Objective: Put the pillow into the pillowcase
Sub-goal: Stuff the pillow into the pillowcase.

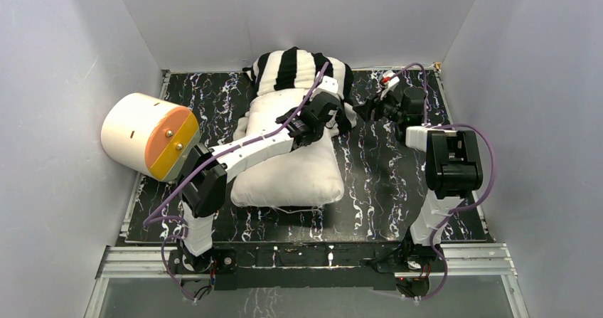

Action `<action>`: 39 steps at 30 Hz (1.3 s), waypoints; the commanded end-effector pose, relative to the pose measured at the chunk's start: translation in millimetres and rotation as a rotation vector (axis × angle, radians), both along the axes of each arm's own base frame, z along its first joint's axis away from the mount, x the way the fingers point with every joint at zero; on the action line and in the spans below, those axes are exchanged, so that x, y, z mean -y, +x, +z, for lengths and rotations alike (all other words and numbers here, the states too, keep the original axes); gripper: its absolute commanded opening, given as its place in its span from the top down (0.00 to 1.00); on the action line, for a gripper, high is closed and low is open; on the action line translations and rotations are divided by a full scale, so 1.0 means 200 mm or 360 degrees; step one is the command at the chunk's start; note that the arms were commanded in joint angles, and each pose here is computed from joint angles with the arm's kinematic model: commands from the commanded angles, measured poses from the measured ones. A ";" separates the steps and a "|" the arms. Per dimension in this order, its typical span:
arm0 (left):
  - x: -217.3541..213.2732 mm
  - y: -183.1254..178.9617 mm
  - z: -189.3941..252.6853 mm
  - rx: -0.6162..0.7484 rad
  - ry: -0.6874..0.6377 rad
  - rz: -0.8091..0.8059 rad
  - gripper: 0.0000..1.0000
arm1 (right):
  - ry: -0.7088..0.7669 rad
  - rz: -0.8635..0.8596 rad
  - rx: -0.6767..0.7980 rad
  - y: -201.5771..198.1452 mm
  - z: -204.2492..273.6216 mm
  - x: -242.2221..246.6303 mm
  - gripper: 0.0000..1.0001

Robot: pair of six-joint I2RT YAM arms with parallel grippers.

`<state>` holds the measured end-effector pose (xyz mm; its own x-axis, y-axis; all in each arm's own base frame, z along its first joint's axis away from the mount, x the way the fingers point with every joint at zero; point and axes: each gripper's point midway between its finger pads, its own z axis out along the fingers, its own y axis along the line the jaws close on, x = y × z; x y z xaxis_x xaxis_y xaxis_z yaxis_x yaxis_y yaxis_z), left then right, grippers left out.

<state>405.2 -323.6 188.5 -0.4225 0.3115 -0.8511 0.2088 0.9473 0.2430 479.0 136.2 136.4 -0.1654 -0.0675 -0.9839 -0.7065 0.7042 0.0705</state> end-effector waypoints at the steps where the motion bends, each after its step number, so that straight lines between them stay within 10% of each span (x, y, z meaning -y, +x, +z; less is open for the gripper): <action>1: -0.03 0.07 0.29 0.0228 -0.0128 0.0082 1.00 | 0.0163 0.0093 0.0072 0.05 0.10 -0.14 0.27; 10: -0.04 0.13 0.26 0.0230 -0.0128 0.0134 1.00 | 0.0280 0.0117 -0.0118 0.14 -0.08 -0.26 0.27; 11: -0.05 0.14 0.26 0.0232 -0.0119 0.0156 1.00 | 0.0287 0.0155 -0.0145 0.13 -0.10 -0.29 0.35; 14: -0.08 0.19 0.23 0.0253 -0.0047 0.0241 1.00 | 0.0381 0.0260 -0.0284 0.02 -0.06 -0.35 1.00; 22: -0.28 0.38 0.00 0.0214 0.0069 0.0587 1.00 | 0.0189 0.0544 -0.0525 -0.66 0.13 -0.52 1.00; 34: -0.26 0.46 -0.10 0.0150 -0.0096 0.0616 1.00 | 0.0024 0.0275 -0.0751 -0.89 -0.29 -0.51 1.00; 37: -0.17 0.41 -0.03 0.0084 -0.0258 0.0458 0.97 | -0.0042 0.0139 -0.0637 -0.75 -0.16 -0.47 0.81; 39: -0.13 0.35 0.05 0.0067 -0.0316 0.0363 0.75 | -0.0090 0.0097 -0.0559 -0.68 -0.02 -0.46 0.67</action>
